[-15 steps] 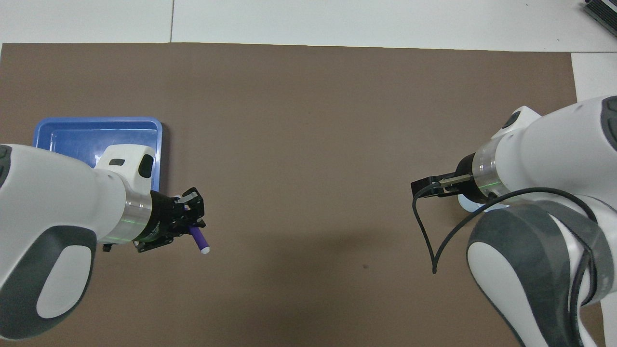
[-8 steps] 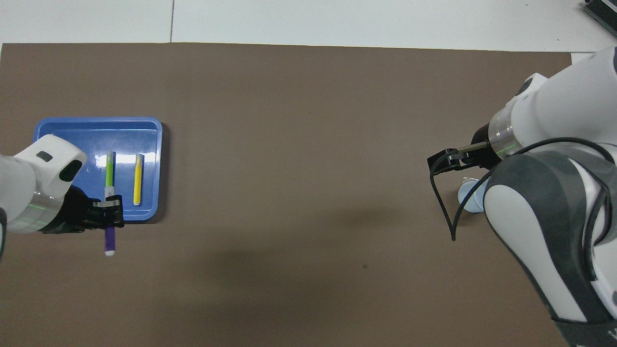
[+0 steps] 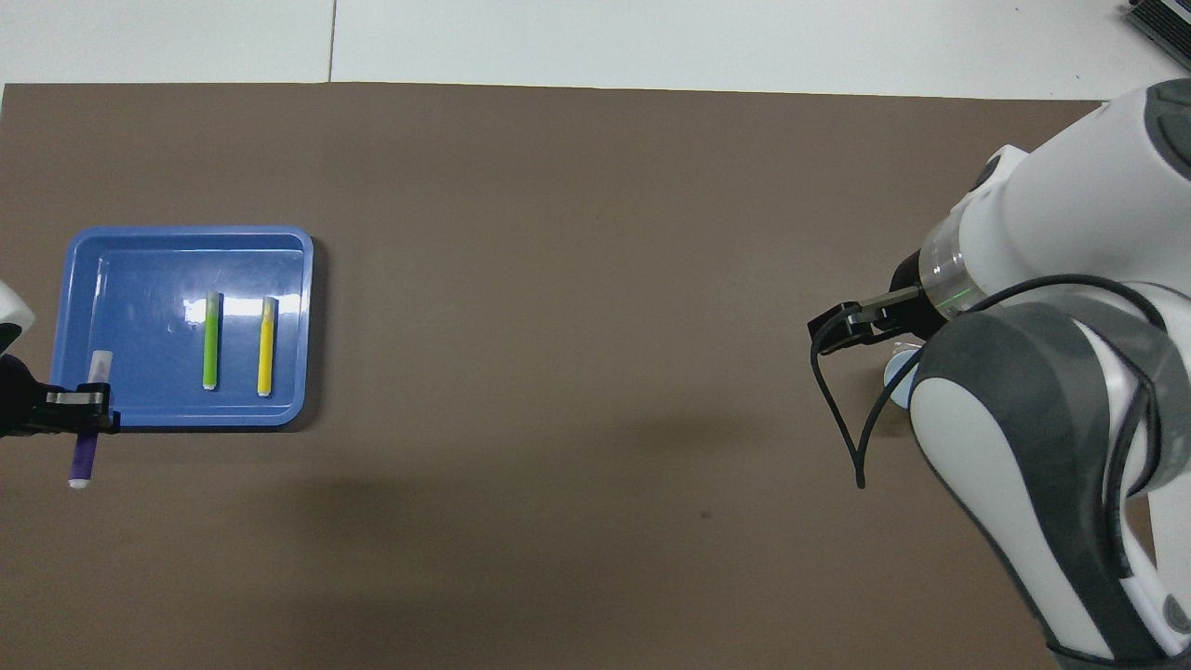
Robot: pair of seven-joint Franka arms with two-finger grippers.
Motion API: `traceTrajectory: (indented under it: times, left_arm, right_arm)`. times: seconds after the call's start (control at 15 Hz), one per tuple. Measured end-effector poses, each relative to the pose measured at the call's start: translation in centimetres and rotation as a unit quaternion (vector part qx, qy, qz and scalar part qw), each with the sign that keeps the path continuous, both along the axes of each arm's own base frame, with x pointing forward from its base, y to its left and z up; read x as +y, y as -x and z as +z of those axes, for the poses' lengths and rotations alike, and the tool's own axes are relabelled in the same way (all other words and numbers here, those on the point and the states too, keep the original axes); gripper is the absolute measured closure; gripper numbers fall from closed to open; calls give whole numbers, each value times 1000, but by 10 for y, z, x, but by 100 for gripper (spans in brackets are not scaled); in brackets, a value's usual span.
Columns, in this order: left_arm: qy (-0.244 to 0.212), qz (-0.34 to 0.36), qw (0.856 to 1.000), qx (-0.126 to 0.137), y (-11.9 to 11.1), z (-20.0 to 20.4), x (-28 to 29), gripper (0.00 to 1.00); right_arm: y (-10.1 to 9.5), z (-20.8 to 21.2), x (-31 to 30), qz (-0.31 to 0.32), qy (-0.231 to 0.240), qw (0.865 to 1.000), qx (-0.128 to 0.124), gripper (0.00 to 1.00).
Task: Right arm passes pens to left for tray arrangement
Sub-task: 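Lower the purple pen into the tray beside the green pen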
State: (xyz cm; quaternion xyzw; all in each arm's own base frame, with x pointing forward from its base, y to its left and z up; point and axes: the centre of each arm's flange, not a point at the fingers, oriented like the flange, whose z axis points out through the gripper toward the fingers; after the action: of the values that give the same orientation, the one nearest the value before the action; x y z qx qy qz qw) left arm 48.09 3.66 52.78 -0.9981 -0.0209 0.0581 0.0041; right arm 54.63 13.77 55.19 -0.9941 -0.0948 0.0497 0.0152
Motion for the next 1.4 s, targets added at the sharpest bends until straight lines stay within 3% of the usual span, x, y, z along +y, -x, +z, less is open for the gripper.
traceTrajectory:
  times: [0.27, 0.6, 0.87, 1.4]
  left_arm:
    - [-14, -20, 1000, -7, -21, -32, 30, 82]
    - [-28, -29, 999, -17, -49, -79, 53, 82]
    - [-31, -34, 998, -30, -69, -116, 61, 82]
    - [-34, -48, 997, -41, -92, -184, 70, 82]
  right_arm:
    - [19, 0, -5, -5, 9, 1000, -4, 0]
    - [12, -2, -27, -26, 5, 1000, -16, 0]
    - [5, -1, -27, -28, -1, 999, -43, 0]
    - [2, -2, -46, -45, 0, 998, -39, 0]
